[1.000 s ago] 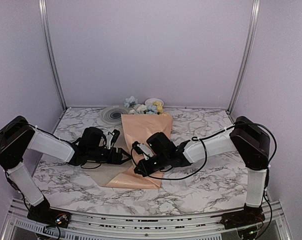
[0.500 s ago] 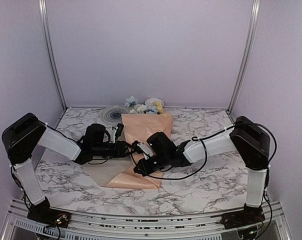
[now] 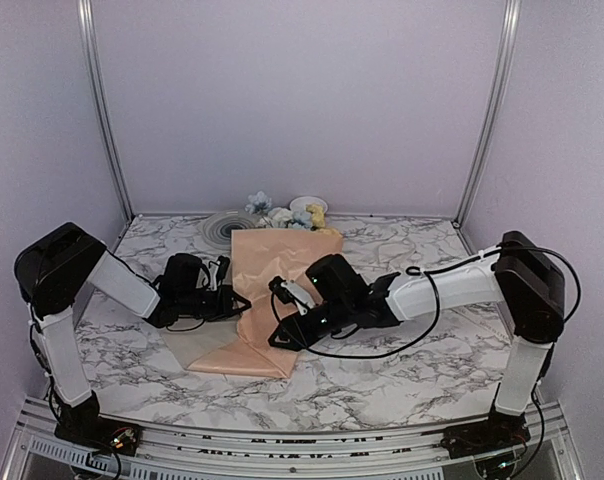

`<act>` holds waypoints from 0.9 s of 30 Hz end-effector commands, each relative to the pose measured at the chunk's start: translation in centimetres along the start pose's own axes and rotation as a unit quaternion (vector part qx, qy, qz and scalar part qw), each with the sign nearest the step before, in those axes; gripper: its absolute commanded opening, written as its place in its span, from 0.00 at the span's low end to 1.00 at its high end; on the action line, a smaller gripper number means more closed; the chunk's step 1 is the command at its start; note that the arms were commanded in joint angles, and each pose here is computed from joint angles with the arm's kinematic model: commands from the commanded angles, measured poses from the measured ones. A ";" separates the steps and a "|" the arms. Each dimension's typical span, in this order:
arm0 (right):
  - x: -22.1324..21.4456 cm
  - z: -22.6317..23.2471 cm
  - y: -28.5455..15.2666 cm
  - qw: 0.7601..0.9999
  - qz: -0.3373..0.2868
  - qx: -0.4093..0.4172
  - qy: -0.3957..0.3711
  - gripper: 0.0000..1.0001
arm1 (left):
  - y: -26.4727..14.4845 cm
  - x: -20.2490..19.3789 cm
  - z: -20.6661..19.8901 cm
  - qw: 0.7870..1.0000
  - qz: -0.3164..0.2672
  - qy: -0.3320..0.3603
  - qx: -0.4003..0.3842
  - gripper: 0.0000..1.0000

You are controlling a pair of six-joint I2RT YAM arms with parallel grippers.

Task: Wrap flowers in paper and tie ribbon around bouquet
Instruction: Pass from the right arm to the left, then press the 2/3-folded wrapping paper at the center of the board.

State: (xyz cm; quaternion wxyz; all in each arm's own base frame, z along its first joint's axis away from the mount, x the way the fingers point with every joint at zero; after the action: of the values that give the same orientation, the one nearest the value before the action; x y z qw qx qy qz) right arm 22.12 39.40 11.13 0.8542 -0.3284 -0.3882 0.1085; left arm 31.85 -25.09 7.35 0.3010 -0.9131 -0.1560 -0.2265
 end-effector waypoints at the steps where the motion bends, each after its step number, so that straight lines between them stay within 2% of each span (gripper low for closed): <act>1: -0.2 -0.6 -2.5 1.000 -0.001 0.000 0.006 0.37 | 0.6 -2.5 2.7 0.998 0.041 -0.014 0.038 0.00; 8: 0.9 0.5 -1.3 1.000 0.000 -0.002 -0.019 0.30 | 0.6 -3.3 4.6 0.996 0.046 -0.033 0.068 0.00; 13: 0.4 1.7 1.9 0.998 0.035 0.003 -0.042 0.27 | 0.1 -3.3 5.3 0.995 0.042 -0.036 0.088 0.00; 21: -6.5 -2.1 4.3 0.989 0.134 -0.065 -0.010 0.19 | -1.1 -1.9 6.3 0.989 0.024 -0.030 0.140 0.01; 26: -8.0 -2.5 4.1 0.985 0.151 -0.079 -0.004 0.19 | -3.7 1.8 6.3 0.968 -0.029 0.015 0.248 0.40; 27: -7.9 -2.5 4.0 0.985 0.150 -0.081 -0.005 0.19 | -4.6 2.6 6.2 0.960 -0.044 0.027 0.275 0.43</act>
State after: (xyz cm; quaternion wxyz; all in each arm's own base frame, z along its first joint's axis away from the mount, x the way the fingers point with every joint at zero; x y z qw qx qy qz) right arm 20.67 41.27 7.25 0.8284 -0.3589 -0.3992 0.1599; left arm 33.59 -21.60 6.16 0.3981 -0.8658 -0.2067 -0.2217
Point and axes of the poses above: each gripper's point midway between its finger pads, its own y axis out along the fingers, its own z axis along the line the jaws close on, x = y × z, the point moved 6 cm from there along -y, back along the fingers, and after that the axes turned 2 degrees about -y, right-handed, at the moved point
